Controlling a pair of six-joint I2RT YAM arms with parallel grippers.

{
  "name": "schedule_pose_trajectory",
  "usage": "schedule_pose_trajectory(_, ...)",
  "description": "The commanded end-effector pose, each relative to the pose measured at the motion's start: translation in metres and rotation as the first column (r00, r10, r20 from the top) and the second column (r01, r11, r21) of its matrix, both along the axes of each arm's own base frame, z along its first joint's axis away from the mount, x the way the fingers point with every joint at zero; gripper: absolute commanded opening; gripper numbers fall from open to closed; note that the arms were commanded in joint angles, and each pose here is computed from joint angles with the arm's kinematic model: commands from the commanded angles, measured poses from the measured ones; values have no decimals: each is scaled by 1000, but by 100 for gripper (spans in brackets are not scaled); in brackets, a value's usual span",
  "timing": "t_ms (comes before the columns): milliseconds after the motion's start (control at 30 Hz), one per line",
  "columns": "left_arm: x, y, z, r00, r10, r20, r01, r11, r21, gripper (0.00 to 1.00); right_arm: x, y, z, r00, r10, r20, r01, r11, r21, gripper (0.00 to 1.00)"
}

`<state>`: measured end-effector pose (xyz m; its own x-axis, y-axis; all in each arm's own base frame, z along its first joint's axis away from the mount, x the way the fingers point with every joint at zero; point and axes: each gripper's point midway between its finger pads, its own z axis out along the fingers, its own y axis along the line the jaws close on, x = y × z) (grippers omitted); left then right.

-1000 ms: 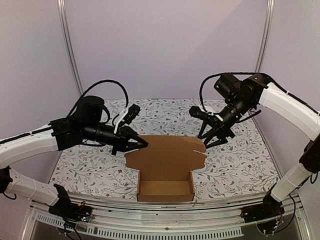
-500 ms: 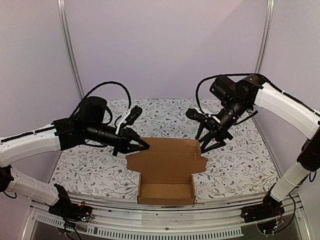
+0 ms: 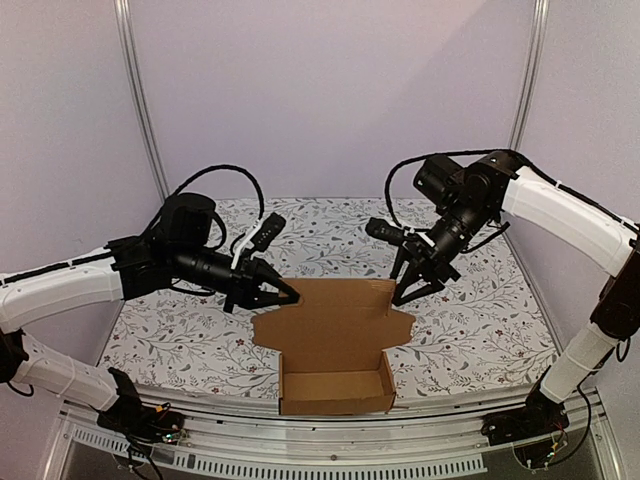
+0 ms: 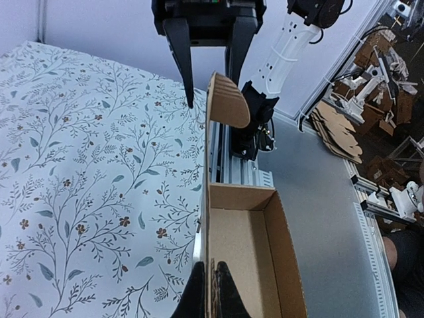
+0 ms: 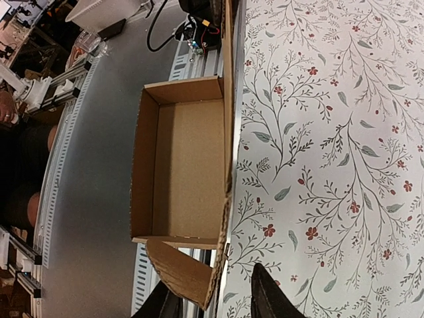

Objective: Fold the paper box

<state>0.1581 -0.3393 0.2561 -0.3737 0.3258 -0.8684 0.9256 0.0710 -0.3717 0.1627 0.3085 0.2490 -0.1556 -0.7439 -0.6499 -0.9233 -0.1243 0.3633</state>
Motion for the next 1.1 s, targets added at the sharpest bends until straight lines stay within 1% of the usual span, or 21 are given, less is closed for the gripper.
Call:
schedule_pose_trajectory(0,-1,-3,15,1000,-29,10,30,998,-61,0,3,13,10,1000,-9,5,8,999,54,30)
schedule_pose_trajectory(100,-1,-4,17,999,-33,6,33,997,-70,0,4,16,9,1000,-17,-11,17,998,61,25)
schedule_pose_trajectory(167,-1,-5,18,1000,-31,7,31,997,-76,0,5,18,8,1000,-23,-15,24,998,63,20)
schedule_pose_trajectory(200,-1,-5,19,1000,-30,7,30,996,-81,0,5,18,6,999,-26,-19,27,998,61,16)
schedule_pose_trajectory(267,0,-5,18,1000,-24,5,24,996,-81,0,7,19,6,999,-30,-18,31,998,63,4)
schedule_pose_trajectory(300,1,-5,17,1000,-17,4,18,997,-80,0,9,20,5,999,-35,-9,36,997,61,0)
schedule_pose_trajectory(400,8,-5,14,1000,20,6,-20,998,-67,0,14,20,2,998,-62,10,62,997,50,0)
schedule_pose_trajectory(433,9,-4,12,1000,28,5,-27,998,-58,5,16,20,2,997,-72,17,71,996,44,0)
schedule_pose_trajectory(500,14,-2,8,998,62,8,-62,998,-26,27,19,19,-4,996,-85,23,85,996,21,0)
schedule_pose_trajectory(633,29,3,7,986,149,68,-150,989,15,56,23,16,-15,994,-102,34,103,995,-13,0)
schedule_pose_trajectory(667,32,2,9,983,165,87,-167,986,14,60,22,17,-16,995,-100,27,101,995,-19,0)
schedule_pose_trajectory(700,32,0,10,982,160,101,-162,987,14,63,22,17,-17,995,-99,22,99,995,-19,0)
schedule_pose_trajectory(833,34,-13,7,986,114,126,-122,991,58,64,18,19,-14,997,-80,13,80,997,-18,0)
schedule_pose_trajectory(933,33,-18,-5,991,60,118,-76,989,129,63,16,19,-14,998,-67,1,67,997,-22,0)
schedule_pose_trajectory(1067,27,-23,-12,996,-30,81,12,978,209,55,13,18,-18,999,-53,8,54,998,-42,0)
